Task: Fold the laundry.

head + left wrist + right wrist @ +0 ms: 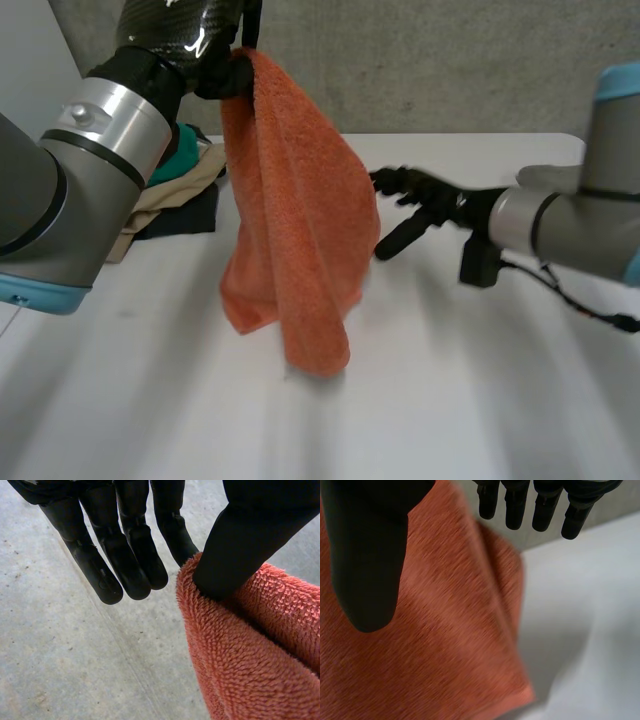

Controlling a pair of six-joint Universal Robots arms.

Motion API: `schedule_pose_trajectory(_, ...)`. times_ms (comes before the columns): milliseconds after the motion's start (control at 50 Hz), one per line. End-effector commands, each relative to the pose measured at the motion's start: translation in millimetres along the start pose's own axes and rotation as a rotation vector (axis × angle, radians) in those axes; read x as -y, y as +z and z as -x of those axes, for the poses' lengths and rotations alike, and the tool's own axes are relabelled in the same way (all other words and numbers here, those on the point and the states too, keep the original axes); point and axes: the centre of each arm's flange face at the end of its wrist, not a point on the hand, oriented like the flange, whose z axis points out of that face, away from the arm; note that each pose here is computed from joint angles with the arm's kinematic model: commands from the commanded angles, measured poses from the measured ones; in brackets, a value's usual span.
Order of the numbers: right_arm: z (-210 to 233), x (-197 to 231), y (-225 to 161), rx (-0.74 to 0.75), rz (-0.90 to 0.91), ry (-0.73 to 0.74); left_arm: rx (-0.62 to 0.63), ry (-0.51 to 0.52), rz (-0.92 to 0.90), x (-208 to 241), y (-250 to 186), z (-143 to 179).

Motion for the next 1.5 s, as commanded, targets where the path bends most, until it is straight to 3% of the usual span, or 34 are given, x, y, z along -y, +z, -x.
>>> schedule_pose_trajectory(20, 10, -40, 16, -0.022, 0.046, 0.010, -0.012, 0.000, 0.023, -7, -5, -4)
schedule_pose_trajectory(160, -4, -28, 29, -0.037, -0.067, -0.012, -0.027, -0.012, 0.064, -17, -12, -12)
schedule_pose_trajectory(240, -7, 0, 25, -0.044, -0.182, -0.122, -0.048, -0.012, 0.101, -24, -21, -21)
schedule_pose_trajectory(380, 22, 41, -6, -0.068, -0.320, -0.527, -0.139, -0.023, 0.266, -45, -58, -59)
schedule_pose_trajectory(500, 28, 30, -9, -0.162, -0.300, -0.851, -0.248, -0.085, 0.404, -61, -90, -107)
schedule_pose_trajectory(600, 6, 10, -1, -0.314, -0.220, -0.981, -0.215, -0.128, 0.523, -78, -96, -111)
schedule_pose_trajectory(640, 1, 5, 0, -0.342, -0.203, -1.004, -0.179, -0.129, 0.541, -79, -93, -103)
schedule_pose_trajectory(760, 5, 1, -1, -0.332, -0.276, -1.085, 0.066, -0.089, 0.459, -73, -53, -30)
schedule_pose_trajectory(840, 35, 3, -15, -0.287, -0.355, -1.162, 0.063, -0.087, 0.428, -83, -33, -9)
schedule_pose_trajectory(1020, 111, 6, -60, -0.084, -0.566, -1.275, -0.181, -0.044, 0.547, -148, -17, -20)
schedule_pose_trajectory(1160, 136, 12, -83, -0.005, -0.675, -1.216, -0.307, 0.007, 0.736, -191, -38, -47)
schedule_pose_trajectory(1220, 131, 18, -80, -0.039, -0.698, -1.187, -0.346, 0.033, 0.786, -198, -47, -56)
schedule_pose_trajectory(1340, 96, 35, -63, -0.192, -0.676, -1.165, -0.285, 0.070, 0.768, -190, -39, -41)
schedule_pose_trajectory(1400, 79, 28, -48, -0.247, -0.582, -1.193, -0.180, 0.075, 0.732, -174, -29, -26)
schedule_pose_trajectory(1500, 46, 19, -24, -0.371, -0.412, -1.225, -0.162, 0.048, 0.707, -145, -30, -28)
